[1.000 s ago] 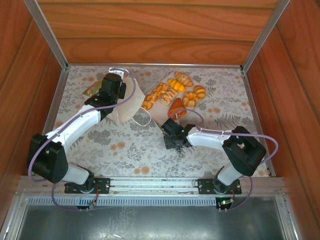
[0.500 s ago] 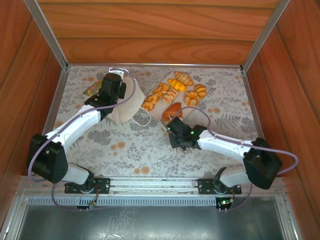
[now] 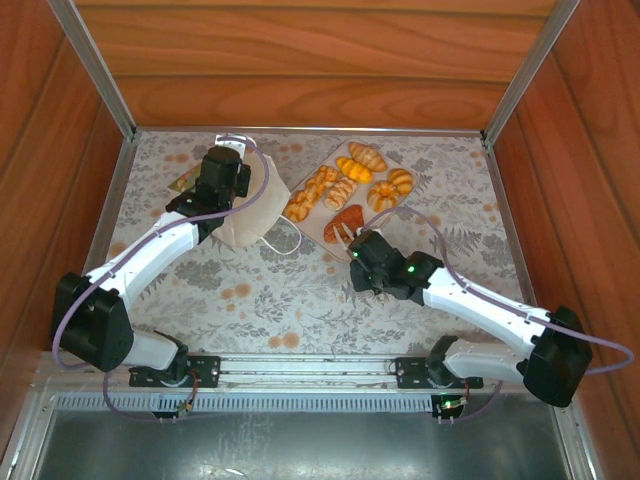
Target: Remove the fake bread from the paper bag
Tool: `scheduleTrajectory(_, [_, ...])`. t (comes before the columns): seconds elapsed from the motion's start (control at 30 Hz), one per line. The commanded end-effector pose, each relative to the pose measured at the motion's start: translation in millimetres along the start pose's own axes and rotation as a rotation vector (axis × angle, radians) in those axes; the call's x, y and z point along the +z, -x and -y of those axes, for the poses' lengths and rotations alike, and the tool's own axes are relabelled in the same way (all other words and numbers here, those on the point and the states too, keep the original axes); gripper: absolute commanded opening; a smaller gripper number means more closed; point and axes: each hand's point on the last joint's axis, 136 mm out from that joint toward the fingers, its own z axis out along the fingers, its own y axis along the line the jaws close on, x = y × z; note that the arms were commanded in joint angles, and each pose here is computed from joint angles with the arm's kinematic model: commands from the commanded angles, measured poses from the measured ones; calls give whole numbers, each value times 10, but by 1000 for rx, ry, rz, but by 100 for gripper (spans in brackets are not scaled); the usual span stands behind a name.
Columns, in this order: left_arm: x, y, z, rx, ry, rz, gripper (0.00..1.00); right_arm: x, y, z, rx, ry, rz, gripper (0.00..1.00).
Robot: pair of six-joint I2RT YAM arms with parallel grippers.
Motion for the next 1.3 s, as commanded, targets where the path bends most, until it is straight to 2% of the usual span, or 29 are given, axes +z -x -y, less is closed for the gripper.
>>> scheduleTrajectory(0.0, [-76, 115, -59, -27, 3, 41, 0, -208, 201, -71, 84, 41, 35, 34])
scheduleTrajectory(0.1, [-79, 133, -51, -29, -3, 44, 0, -298, 263, -164, 111, 74, 7, 23])
scheduleTrajectory(0.3, [-95, 158, -38, -35, -15, 51, 0, -405, 414, -435, 128, 196, -25, 22])
scheduleTrajectory(0.47, [-112, 177, -31, -39, -24, 57, 0, -405, 513, -465, 167, 232, -64, 15])
scheduleTrajectory(0.83, [-129, 190, -62, -45, -10, 63, 0, 51, 532, -599, 227, 168, -300, 10])
scheduleTrajectory(1.27, [-98, 113, -59, -32, -4, 49, 0, 548, 343, -497, 267, 138, -447, 9])
